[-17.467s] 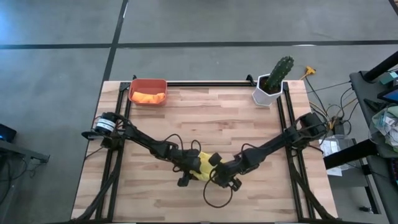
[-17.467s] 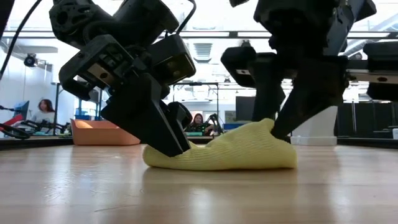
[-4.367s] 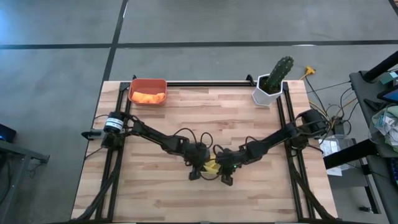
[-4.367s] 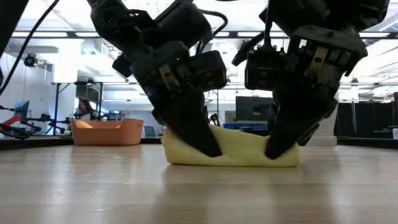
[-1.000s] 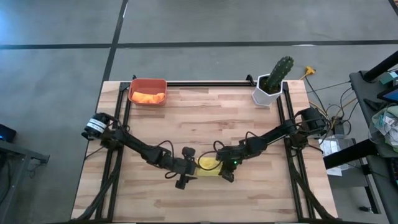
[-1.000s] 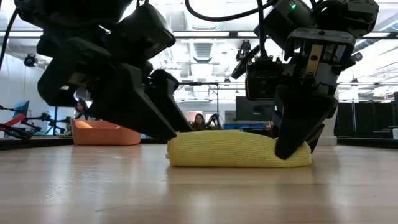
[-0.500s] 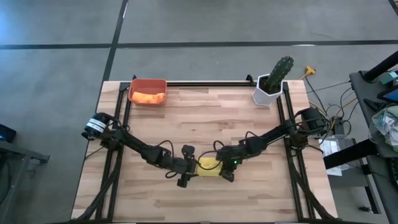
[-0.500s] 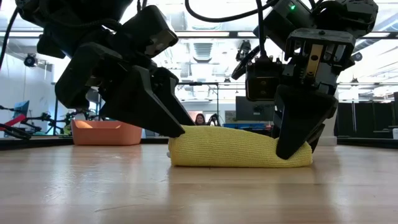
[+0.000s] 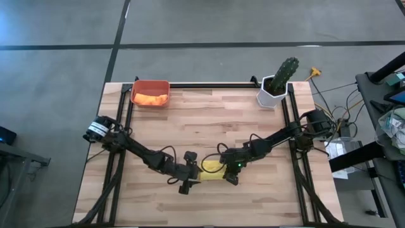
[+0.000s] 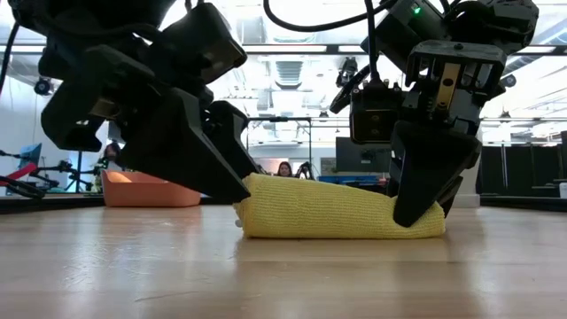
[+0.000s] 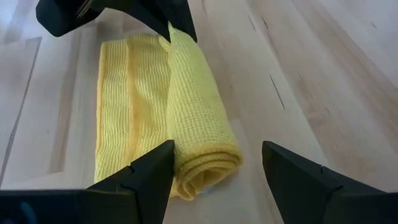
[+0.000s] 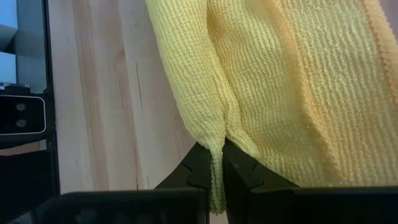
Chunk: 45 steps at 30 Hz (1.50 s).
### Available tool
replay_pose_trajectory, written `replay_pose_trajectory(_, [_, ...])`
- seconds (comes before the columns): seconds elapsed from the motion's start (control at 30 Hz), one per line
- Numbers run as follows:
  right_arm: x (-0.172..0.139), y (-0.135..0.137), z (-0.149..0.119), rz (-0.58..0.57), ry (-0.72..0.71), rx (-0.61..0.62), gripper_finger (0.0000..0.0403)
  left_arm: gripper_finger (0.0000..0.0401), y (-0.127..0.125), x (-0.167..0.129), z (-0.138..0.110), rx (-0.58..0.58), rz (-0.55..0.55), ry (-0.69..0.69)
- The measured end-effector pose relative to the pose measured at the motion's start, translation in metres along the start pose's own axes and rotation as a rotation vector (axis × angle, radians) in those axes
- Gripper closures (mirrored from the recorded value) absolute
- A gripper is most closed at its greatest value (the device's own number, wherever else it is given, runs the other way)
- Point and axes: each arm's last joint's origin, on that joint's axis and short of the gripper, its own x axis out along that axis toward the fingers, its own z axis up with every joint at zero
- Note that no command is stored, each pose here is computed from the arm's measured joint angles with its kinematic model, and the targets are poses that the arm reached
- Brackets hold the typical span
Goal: Roll microfiber towels into tight, uniform cylinder then place into a basket
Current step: Roll the yellow towel
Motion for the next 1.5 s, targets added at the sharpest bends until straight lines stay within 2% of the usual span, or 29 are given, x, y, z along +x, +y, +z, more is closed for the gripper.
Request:
replay_pose_trajectory(0.37, [0.000,0.000,0.000,0.000,0.000,0.000,0.0390,0.0178,-0.002,0.007,-0.002,-0.010,0.003,-0.031])
replay_pose_trajectory(0.5, [0.000,0.000,0.000,0.001,0.001,0.017,0.0390,0.0191,-0.003,0.015,-0.007,-0.062,0.002,-0.021])
replay_pose_trajectory(0.67, [0.000,0.000,0.000,0.004,0.000,0.033,0.0390,0.0244,-0.005,0.017,-0.009,-0.103,-0.023,-0.009])
replay_pose_trajectory(0.93, [-0.001,0.001,0.000,0.007,-0.004,0.071,0.0390,0.0378,-0.006,0.016,-0.008,-0.105,-0.076,-0.004])
replay_pose_trajectory(1.03, [-0.003,0.002,0.001,0.010,-0.010,0.073,0.0390,0.0391,-0.007,0.016,-0.008,-0.105,-0.088,-0.001])
replay_pose_trajectory(1.17, [-0.011,0.008,0.003,0.027,-0.031,0.024,0.0381,0.0395,-0.007,0.015,-0.008,-0.106,-0.119,0.010])
replay_pose_trajectory(1.3, [-0.024,0.016,0.007,0.034,-0.080,-0.058,0.0347,0.0397,-0.007,0.015,-0.010,-0.118,-0.152,0.035])
replay_pose_trajectory(1.5, [-0.045,0.030,0.013,0.055,-0.173,-0.270,0.0293,0.0398,-0.004,0.013,-0.016,-0.264,-0.222,0.077])
